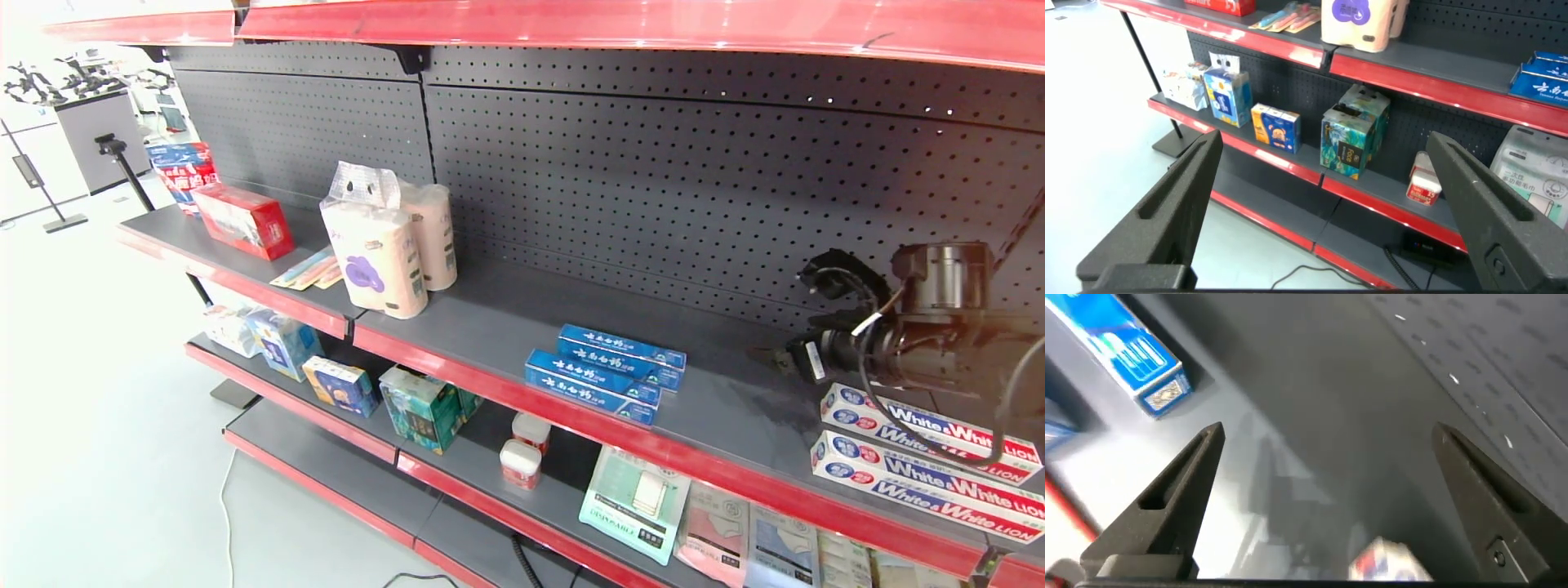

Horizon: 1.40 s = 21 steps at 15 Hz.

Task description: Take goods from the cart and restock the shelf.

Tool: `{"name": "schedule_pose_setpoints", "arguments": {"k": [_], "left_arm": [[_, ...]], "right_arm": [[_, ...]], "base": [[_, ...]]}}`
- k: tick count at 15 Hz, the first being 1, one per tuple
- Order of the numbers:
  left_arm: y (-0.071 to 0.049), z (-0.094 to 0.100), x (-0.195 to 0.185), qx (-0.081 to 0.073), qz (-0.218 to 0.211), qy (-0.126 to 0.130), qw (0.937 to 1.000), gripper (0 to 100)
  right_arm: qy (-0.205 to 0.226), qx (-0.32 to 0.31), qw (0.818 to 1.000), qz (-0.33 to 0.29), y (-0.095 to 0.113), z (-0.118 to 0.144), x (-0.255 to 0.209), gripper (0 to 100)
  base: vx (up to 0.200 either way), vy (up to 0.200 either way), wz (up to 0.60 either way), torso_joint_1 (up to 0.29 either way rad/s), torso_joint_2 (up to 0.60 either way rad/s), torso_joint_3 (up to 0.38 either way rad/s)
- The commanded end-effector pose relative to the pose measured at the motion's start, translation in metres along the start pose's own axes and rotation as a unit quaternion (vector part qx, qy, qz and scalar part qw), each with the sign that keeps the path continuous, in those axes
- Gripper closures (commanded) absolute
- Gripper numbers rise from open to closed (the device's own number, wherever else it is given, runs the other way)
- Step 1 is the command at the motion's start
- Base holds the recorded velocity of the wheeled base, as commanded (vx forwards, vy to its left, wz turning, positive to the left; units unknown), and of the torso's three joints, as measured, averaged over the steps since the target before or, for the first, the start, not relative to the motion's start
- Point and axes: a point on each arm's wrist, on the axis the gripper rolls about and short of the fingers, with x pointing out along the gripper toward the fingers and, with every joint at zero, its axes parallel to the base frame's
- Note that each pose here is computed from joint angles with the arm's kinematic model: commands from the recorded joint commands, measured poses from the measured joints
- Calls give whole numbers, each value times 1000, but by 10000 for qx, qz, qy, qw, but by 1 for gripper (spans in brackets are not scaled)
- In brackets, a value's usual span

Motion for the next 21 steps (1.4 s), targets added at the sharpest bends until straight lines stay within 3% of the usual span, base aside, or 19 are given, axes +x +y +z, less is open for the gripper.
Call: {"name": "schedule_pose_setpoints", "arguments": {"k": [1,5,9,10,13,16,17,19,21], "left_arm": [[0,0,0,-2,5,-2,10000,0],[0,0,0,-2,5,-2,10000,0],[0,0,0,-2,5,-2,10000,0],[0,0,0,-2,5,-2,10000,0],[0,0,0,-2,5,-2,10000,0],[0,0,0,-2,5,-2,10000,0],[0,0,0,-2,5,-2,10000,0],[0,0,0,-2,5,-2,10000,0],[0,0,0,137,-64,6,9999,0]], "right_arm": [[-576,331,9972,-343,4,7,-72,0],[-1232,1017,9793,-1240,25,-14,-173,0],[-949,1305,9725,-1682,64,-80,-269,0],[-1122,1416,9676,-1763,69,-89,-280,0],[-1605,1556,9625,-1538,78,-100,-293,0],[-1909,1336,9627,-1373,95,-139,-293,0],[-2194,1183,9594,-1321,103,-165,-290,0],[-2202,1178,9575,-1444,110,-188,-277,0],[-2297,1508,9469,-1668,109,-193,-267,0]], "base": [[0,0,0,0,0,0],[0,0,0,0,0,0],[0,0,0,0,0,0],[0,0,0,0,0,0],[0,0,0,0,0,0],[0,0,0,0,0,0],[0,0,0,0,0,0],[0,0,0,0,0,0],[0,0,0,0,0,0]]}}
